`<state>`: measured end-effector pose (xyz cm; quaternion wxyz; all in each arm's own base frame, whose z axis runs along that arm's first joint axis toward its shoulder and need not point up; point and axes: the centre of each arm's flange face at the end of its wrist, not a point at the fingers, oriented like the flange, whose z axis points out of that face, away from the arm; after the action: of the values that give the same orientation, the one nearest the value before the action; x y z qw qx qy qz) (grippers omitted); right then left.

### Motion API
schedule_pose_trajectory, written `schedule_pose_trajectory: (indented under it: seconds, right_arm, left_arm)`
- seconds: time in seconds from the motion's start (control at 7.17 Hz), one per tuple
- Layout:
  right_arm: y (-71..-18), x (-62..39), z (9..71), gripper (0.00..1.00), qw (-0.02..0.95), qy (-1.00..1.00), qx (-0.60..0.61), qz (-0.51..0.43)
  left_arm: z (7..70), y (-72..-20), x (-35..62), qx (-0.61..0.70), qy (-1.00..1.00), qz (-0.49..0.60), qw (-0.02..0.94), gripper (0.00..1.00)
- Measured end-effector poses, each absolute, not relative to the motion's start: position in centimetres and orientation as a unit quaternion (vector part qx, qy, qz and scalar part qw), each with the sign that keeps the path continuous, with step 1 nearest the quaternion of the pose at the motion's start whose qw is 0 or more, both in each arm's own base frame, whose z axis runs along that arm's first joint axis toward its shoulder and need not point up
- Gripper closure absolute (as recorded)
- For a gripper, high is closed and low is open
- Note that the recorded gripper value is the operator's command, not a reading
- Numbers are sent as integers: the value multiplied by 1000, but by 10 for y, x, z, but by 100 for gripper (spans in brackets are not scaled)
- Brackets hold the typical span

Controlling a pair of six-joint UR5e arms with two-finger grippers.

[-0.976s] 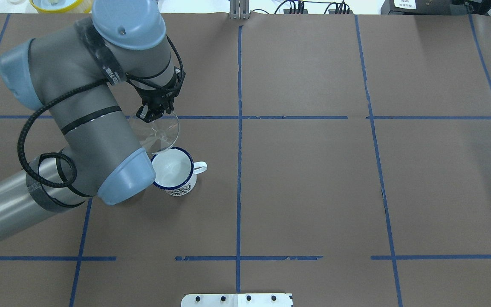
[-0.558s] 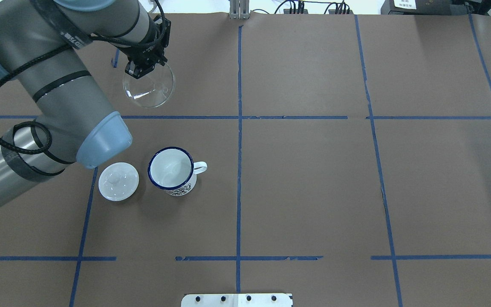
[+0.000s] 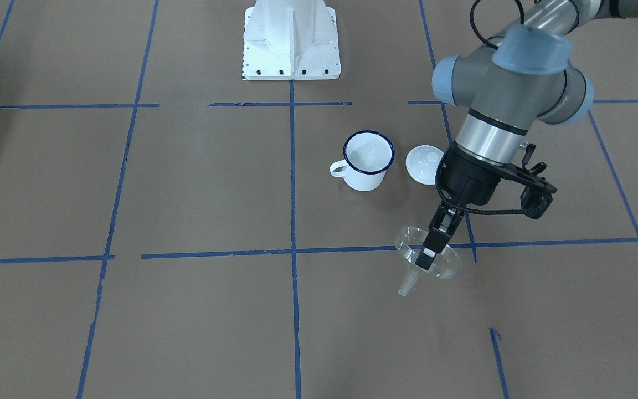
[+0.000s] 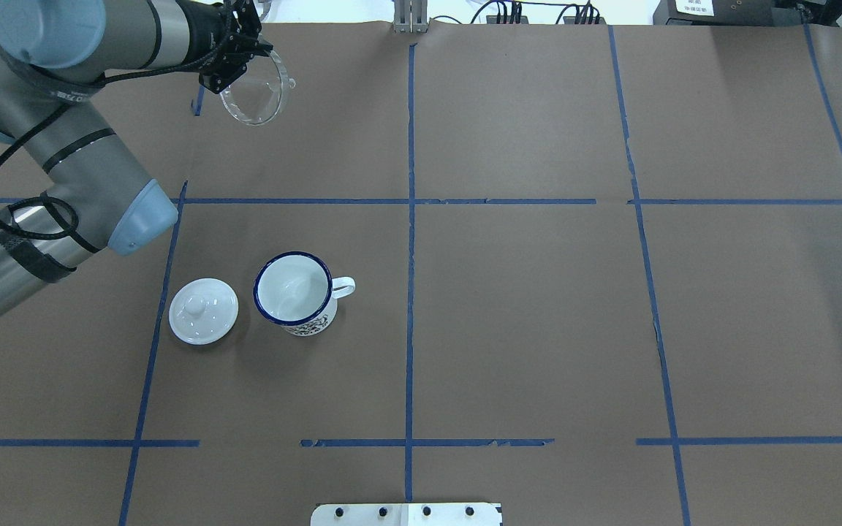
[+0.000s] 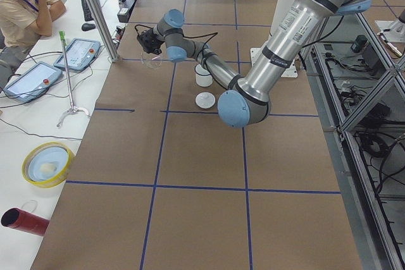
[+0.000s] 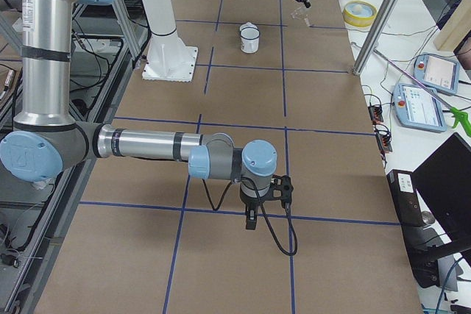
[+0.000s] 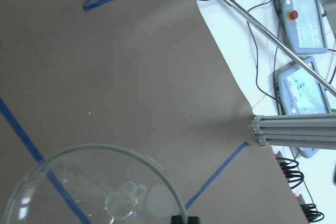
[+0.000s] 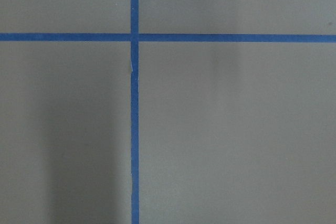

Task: Remove funnel from cup
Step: 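Lift the glass funnel up out of the mug with the left gripper, then carry the funnel farther from the robot and lower it onto the table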

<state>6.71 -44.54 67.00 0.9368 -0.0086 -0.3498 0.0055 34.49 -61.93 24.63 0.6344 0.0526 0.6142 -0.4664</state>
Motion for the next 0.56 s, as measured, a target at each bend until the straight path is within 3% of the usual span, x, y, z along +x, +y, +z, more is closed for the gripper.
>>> schedule_pose_trajectory:
  seconds: [0.56]
  right_arm:
    - [-445,67,670,0,937,-350,-9,6]
  left_arm:
    - [317,-617,362,92,675,-456,573,100]
